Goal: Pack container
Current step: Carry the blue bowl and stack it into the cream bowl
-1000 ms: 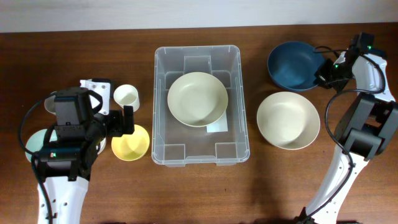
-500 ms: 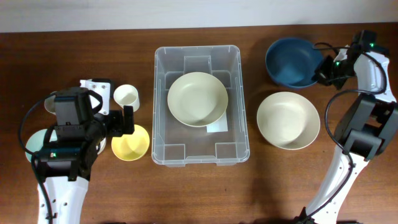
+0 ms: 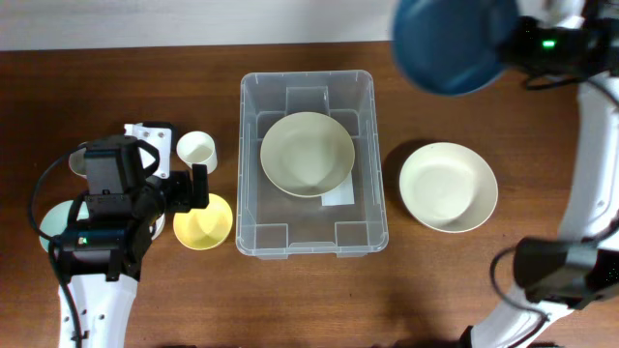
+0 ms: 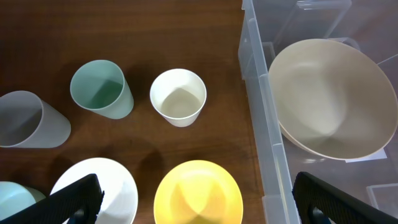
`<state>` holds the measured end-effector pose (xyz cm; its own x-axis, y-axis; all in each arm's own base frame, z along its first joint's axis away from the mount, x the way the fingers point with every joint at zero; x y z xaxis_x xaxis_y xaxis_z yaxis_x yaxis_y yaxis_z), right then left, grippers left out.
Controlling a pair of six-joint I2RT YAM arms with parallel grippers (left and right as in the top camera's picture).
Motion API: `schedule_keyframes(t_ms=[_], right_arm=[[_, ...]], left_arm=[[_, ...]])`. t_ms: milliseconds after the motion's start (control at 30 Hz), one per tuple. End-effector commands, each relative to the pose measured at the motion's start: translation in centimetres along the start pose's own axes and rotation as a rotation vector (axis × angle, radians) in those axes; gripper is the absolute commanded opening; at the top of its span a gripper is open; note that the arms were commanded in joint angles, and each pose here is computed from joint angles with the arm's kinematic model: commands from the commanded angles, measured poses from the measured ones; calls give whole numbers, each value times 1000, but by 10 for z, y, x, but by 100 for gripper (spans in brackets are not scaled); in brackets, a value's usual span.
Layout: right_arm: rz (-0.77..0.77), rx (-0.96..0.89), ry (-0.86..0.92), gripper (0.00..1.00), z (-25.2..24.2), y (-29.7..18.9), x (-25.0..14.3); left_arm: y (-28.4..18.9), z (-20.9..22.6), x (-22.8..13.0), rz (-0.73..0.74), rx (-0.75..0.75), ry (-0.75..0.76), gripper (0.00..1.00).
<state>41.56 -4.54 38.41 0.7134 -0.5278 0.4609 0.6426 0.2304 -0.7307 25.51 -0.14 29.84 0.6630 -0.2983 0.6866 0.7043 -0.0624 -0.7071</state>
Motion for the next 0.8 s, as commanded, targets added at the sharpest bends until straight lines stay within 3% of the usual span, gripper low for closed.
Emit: schedule_keyframes(t_ms=[0,133,367,633,767], right_arm=[[88,-41,-172,4,44,24,-37],[199,-38,-268,4,79,57,-77],[368,-79,-358,4,99,113,-132],[441,-104,-407,5,109,144,-160],[437,-100,-409,15,110,149,-160]], left_arm=[[-5,2,6,-24,3,-10,100],[-5,2,6,-23,2,-11,100],[-5,2,6,-24,3,-10,100],[-5,2,6,-23,2,-11,100],[-5,2,6,-23,2,-11,100]])
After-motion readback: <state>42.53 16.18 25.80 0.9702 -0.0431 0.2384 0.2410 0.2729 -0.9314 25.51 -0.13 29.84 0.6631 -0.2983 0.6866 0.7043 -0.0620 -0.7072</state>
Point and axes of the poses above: each gripper's point midway between its finger pads, its own y axis out along the fingers, its own z axis along the line the jaws close on, x = y × z, the point moved 9 cm from there along -y, back along the fingers, and after that the axes turned 15 degrees about y, right-handed, at the moved point
